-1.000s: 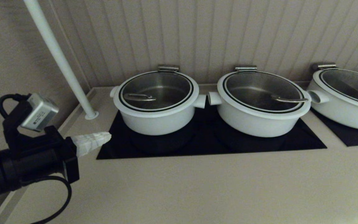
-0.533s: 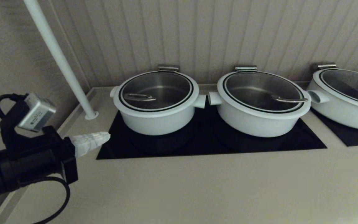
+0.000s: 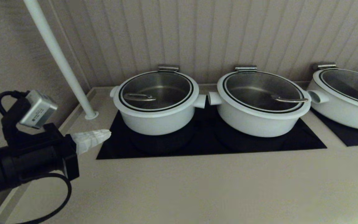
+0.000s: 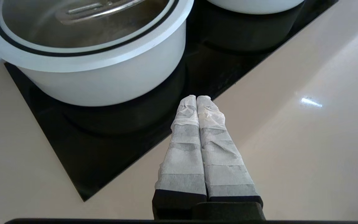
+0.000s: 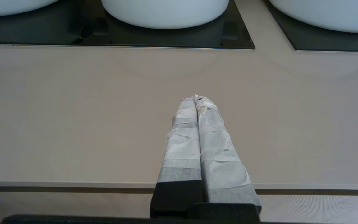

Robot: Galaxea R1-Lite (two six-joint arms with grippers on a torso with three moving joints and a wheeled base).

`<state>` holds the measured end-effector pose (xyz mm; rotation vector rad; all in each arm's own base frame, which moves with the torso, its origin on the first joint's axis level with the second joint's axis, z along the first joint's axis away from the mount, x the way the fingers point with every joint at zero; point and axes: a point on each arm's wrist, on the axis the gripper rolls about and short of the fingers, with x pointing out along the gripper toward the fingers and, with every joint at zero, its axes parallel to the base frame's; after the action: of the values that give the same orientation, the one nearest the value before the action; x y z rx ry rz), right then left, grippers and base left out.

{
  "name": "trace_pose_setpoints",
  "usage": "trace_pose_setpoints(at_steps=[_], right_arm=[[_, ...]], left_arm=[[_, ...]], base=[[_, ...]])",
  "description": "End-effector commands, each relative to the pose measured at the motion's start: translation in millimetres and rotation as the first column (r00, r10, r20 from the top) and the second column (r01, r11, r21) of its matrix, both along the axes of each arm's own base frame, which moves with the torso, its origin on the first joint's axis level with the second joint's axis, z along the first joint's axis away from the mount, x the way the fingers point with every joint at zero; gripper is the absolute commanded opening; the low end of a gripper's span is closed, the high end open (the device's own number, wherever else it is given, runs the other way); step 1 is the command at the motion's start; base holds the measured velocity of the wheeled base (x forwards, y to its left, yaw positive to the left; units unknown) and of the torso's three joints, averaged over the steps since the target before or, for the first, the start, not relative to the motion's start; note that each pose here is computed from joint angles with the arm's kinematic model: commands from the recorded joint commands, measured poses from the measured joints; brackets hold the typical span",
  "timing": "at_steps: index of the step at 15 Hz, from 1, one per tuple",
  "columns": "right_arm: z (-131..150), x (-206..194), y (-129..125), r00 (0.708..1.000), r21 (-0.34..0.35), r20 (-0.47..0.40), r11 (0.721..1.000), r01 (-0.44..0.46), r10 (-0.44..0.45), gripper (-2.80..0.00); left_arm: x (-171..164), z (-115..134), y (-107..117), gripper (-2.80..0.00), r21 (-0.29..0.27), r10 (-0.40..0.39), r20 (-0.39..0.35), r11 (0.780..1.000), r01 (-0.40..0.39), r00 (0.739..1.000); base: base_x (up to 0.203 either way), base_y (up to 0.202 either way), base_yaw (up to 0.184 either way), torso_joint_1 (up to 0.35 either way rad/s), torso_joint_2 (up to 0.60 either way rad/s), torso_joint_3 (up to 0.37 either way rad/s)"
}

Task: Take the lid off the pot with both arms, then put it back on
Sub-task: Open the food pot lid a small opening with the left arm

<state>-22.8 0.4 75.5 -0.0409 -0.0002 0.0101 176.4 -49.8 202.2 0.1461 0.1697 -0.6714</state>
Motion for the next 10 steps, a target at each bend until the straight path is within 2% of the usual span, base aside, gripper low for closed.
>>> trace_pose_setpoints(at_steps=[1,6,9,10], right_arm=[[0,0,0,1.000,-0.001,-0.001,1.000,-0.001,0.001,-2.80],[0,0,0,1.000,-0.001,-0.001,1.000,0.000,0.000,-2.80],[0,0,0,1.000,-0.001,0.000,1.000,-0.001,0.001,-2.80],[0,0,0,1.000,-0.001,0.000,1.000,-0.001,0.001,-2.80]], left_arm=[[4,-2,-1,-2.80,0.003,-0.002,-0.011,1.000,0.002,1.000],[18,-4,-5,-2.80,0.006,-0.003,-0.034,1.000,0.003,0.999],[33,-1,-8,-2.80,-0.006,-0.003,0.011,1.000,0.003,1.000],[36,-2,-9,-2.80,-0.003,-0.003,0.005,1.000,0.003,1.000]], base=[[0.000,0.000,0.000,0.000,0.00,0.000],[0.000,0.000,0.000,0.000,0.00,0.000],[0.000,0.000,0.000,0.000,0.00,0.000],[0.000,0.000,0.000,0.000,0.00,0.000]])
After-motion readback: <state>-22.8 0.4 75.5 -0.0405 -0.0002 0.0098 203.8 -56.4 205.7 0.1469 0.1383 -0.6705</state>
